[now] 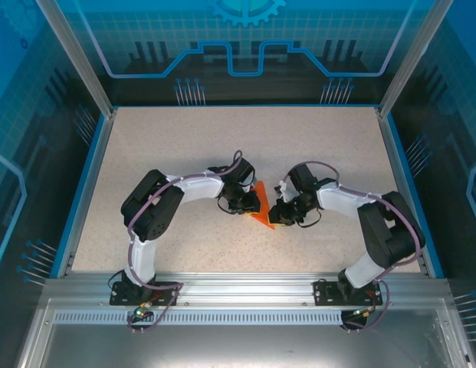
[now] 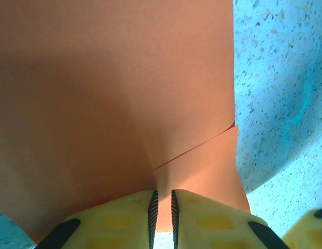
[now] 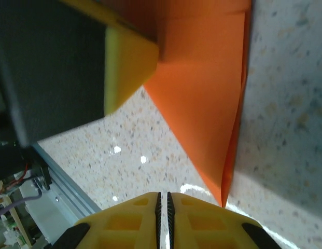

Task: Fold a paper plane with a square sheet of paper (fold left side to right side)
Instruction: Third fold the triangle at the center of the table.

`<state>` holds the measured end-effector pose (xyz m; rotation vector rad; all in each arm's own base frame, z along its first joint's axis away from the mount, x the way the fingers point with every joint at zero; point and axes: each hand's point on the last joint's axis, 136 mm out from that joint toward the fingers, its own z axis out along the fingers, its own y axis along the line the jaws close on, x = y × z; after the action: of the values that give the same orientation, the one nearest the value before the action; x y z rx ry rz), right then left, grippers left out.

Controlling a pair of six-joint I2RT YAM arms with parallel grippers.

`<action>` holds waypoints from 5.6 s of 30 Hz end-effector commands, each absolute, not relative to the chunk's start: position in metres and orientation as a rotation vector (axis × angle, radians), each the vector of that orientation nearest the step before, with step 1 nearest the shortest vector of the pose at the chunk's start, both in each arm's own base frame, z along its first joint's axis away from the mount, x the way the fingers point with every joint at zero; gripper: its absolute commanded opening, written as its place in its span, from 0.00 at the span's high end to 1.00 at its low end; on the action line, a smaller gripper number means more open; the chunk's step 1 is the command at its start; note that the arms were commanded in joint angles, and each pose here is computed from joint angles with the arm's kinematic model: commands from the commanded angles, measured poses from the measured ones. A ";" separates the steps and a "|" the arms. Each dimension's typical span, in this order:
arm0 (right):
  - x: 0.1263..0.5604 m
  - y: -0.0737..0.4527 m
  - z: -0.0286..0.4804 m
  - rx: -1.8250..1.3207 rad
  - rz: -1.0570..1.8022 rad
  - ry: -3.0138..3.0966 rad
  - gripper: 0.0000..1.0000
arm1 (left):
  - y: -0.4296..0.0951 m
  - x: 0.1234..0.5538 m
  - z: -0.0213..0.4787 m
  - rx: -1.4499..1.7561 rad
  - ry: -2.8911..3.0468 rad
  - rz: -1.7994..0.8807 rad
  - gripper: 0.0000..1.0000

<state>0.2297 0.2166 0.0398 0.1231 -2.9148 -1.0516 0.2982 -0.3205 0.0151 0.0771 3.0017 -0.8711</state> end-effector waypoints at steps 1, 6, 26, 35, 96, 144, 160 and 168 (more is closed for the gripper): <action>0.234 0.217 0.026 0.062 -0.970 -2.908 0.86 | -0.309 0.292 -0.008 0.075 3.065 -0.743 0.79; 0.220 0.202 0.002 0.018 -0.815 -2.888 0.87 | -0.309 0.292 -0.007 0.075 3.061 -0.740 0.79; 0.189 0.162 -0.035 -0.033 -0.447 -2.893 0.89 | -0.331 0.291 0.069 0.135 2.904 -0.936 0.77; 0.191 0.163 -0.036 -0.026 -0.427 -2.904 0.92 | -0.348 0.270 0.057 0.140 2.944 -0.992 0.81; 0.189 0.158 -0.032 -0.007 -0.377 -2.919 0.93 | -0.293 0.298 0.079 0.117 2.859 -0.953 0.82; 0.220 0.206 -0.011 -0.104 -0.487 -2.994 0.96 | -0.300 0.289 -0.012 0.147 3.053 -0.714 0.84; 0.167 0.144 -0.022 -0.228 -0.404 -2.938 0.95 | -0.299 0.289 -0.015 0.145 3.061 -0.694 0.84; 0.163 0.131 -0.018 -0.254 -0.435 -2.936 0.95 | -0.297 0.288 -0.020 0.137 3.072 -0.681 0.85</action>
<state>0.2177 0.1767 0.0076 -0.1806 -3.0670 -0.7655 0.2920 -0.3238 0.0125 0.2038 2.9865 -0.8598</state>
